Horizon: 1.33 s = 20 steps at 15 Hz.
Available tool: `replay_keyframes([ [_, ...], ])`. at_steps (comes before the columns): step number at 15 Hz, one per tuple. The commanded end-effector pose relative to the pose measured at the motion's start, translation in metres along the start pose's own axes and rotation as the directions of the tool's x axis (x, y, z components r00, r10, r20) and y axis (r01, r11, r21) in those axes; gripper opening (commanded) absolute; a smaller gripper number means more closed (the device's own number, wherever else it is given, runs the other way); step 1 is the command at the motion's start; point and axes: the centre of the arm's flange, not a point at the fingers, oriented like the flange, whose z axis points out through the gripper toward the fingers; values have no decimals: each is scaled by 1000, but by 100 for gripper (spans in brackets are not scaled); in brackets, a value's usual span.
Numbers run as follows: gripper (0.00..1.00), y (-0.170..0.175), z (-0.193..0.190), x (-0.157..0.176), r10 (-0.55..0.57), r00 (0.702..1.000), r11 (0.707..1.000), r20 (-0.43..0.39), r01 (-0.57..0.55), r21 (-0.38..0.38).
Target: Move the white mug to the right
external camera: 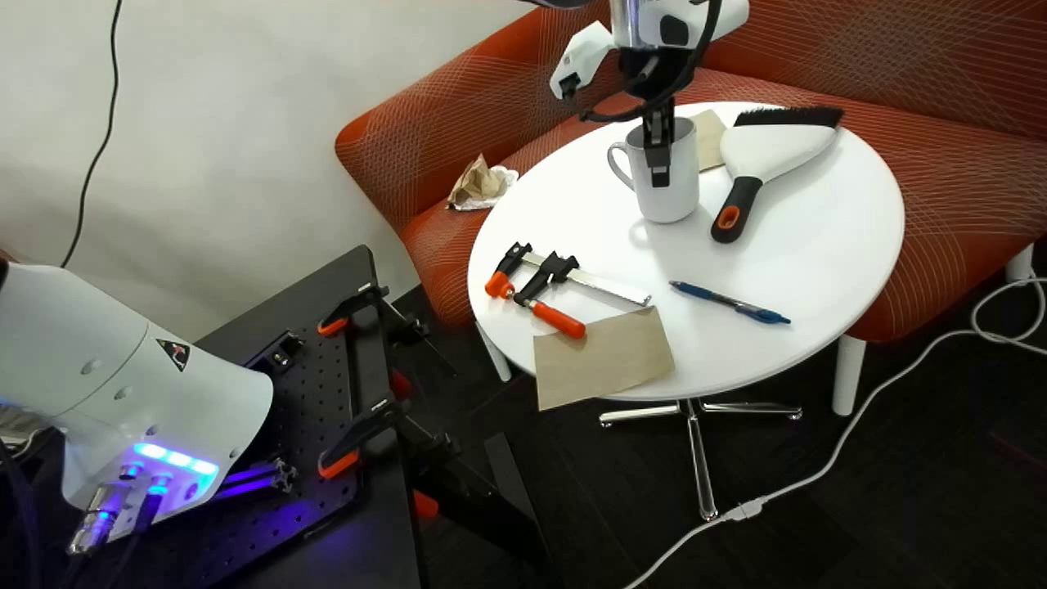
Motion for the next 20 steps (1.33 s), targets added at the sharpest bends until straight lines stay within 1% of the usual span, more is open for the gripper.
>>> replay_keyframes([
  [1, 42, -7, -15, 4, 30, 999, 999, 25, -31, 14],
  [4, 66, -4, -31, -8, 36, 999, 999, 4, -37, 14],
  [8, 94, -2, -60, -35, 34, 999, 999, -12, -34, 20],
  [9, 100, -2, -67, -42, 35, 999, 999, -11, -34, 20],
  [12, 100, -1, -86, -68, 25, 1000, 1000, -12, -25, 12],
  [17, 100, 0, -103, -95, -12, 1000, 1000, -19, 12, 22],
  [18, 100, -1, -105, -98, -21, 1000, 999, -19, 22, 26],
  [19, 100, -9, -92, -79, -22, 1000, 999, -21, 23, 34],
  [20, 100, -9, -94, -81, -25, 999, 999, -20, 26, 36],
])
